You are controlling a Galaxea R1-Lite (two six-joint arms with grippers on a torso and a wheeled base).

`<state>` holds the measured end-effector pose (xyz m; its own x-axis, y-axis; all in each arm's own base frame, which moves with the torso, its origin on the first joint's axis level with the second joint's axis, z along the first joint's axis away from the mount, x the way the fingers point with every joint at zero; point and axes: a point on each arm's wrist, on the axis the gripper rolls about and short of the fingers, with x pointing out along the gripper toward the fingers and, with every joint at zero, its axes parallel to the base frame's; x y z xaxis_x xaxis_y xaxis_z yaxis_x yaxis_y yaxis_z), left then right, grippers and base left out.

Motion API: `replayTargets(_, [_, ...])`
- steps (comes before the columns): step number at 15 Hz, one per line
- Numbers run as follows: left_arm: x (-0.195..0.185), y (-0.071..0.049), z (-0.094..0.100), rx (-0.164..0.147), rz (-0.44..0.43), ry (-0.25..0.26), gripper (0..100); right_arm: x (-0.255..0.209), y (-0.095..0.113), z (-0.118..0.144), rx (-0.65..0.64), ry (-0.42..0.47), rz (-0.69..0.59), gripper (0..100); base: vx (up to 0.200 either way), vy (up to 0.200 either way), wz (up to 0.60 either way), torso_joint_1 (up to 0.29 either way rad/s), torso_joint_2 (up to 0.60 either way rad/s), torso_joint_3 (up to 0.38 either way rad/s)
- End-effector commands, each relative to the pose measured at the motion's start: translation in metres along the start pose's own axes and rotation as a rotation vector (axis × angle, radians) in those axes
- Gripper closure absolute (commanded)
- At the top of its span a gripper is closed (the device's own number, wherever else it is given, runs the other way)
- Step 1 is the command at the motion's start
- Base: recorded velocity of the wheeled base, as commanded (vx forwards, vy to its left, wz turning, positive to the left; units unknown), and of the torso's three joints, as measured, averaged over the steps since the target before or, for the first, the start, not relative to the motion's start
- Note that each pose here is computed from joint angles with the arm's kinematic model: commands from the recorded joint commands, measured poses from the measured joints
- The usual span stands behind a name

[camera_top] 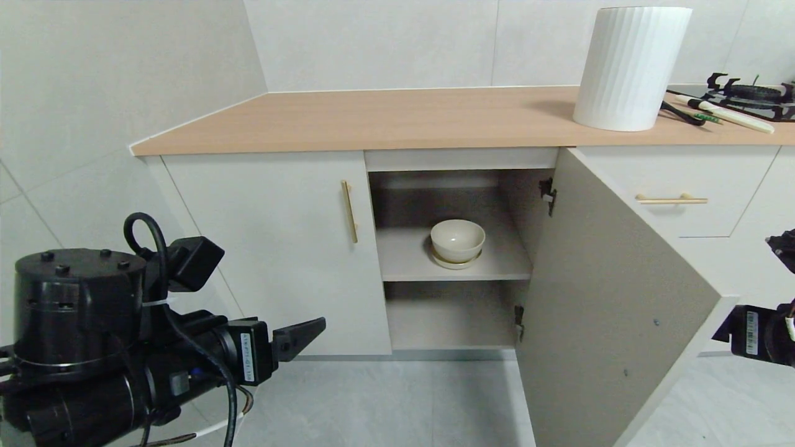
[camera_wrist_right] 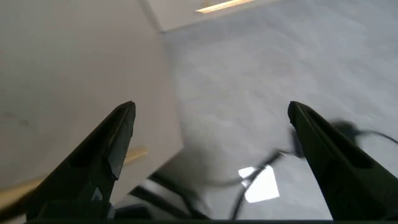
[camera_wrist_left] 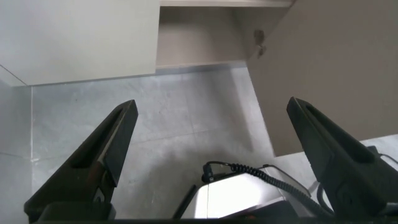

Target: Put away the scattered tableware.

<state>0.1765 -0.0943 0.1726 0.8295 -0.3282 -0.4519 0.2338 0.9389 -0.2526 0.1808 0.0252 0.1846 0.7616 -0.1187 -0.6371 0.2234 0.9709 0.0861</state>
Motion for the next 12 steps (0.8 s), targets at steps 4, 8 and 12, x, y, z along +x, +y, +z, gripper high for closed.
replayTargets(4, [0.0,0.0,0.0,-0.001,0.001,0.0,0,-0.002,0.034,-0.015,-0.02,0.003,0.158,0,0.0,0.0,0.0,0.0,0.0,0.0])
replayTargets(8, [0.0,0.0,0.001,-0.002,0.0,-0.001,0,0.007,0.057,-0.024,-0.045,0.036,0.221,0,0.0,0.0,0.0,0.0,0.0,0.0])
replayTargets(12, [0.0,0.0,0.001,-0.003,-0.001,-0.006,0,0.036,0.083,-0.023,-0.052,0.008,0.264,0,0.0,0.0,0.0,0.0,0.0,0.0])
